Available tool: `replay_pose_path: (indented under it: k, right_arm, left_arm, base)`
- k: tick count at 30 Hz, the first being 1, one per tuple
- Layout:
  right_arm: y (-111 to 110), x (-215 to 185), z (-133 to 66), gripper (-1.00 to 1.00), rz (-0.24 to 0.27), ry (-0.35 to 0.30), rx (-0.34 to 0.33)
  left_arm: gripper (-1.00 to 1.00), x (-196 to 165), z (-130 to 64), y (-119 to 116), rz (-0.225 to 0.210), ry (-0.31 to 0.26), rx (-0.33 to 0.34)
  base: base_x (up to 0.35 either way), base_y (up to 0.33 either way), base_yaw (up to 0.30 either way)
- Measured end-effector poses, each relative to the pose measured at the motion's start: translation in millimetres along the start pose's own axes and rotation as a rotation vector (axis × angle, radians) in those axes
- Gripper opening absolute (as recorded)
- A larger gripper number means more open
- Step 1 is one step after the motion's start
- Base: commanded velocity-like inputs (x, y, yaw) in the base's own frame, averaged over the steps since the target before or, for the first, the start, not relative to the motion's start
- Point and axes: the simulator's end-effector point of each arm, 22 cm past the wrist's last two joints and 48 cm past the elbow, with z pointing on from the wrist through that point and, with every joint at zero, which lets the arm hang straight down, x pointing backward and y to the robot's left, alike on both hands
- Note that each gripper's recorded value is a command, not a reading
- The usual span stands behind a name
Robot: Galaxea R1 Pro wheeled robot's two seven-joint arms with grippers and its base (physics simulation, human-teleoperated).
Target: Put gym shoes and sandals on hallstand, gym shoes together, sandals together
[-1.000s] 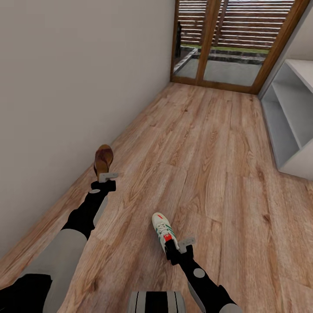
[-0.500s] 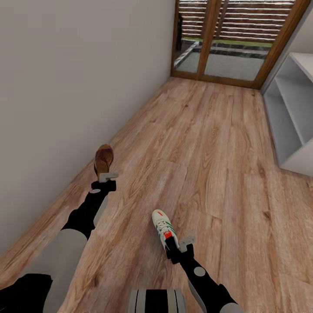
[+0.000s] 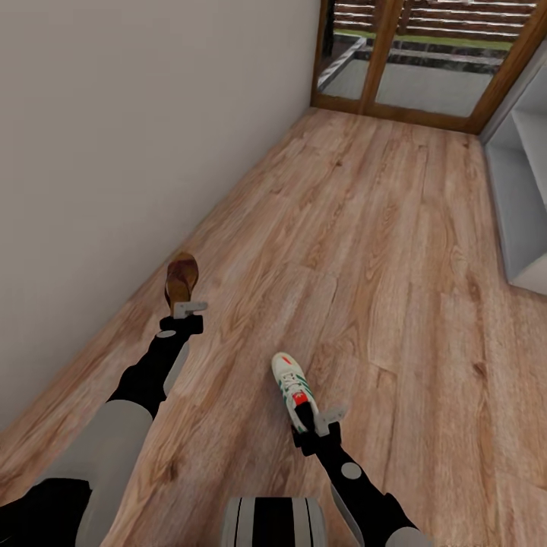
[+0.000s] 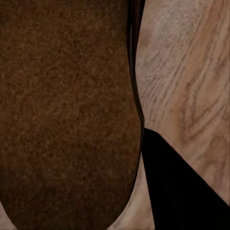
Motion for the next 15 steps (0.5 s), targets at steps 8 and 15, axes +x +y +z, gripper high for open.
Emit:
replay_pose_path:
  k: [8,15]
  right_arm:
    - [-0.3,7.2,1.8,1.00,0.002,0.012,-0.001]
    - [-0.3,7.8,1.9,1.00,0.003,0.013,-0.001]
  left_arm:
    - [-1.00,8.3,4.2,-1.4,0.003,0.012,0.001]
    - [-1.00,10.0,4.6,-0.9,0.003,0.015,0.000]
  base:
    - [0.000,0.000,0.091]
    - [0.000,0.000,0.008]
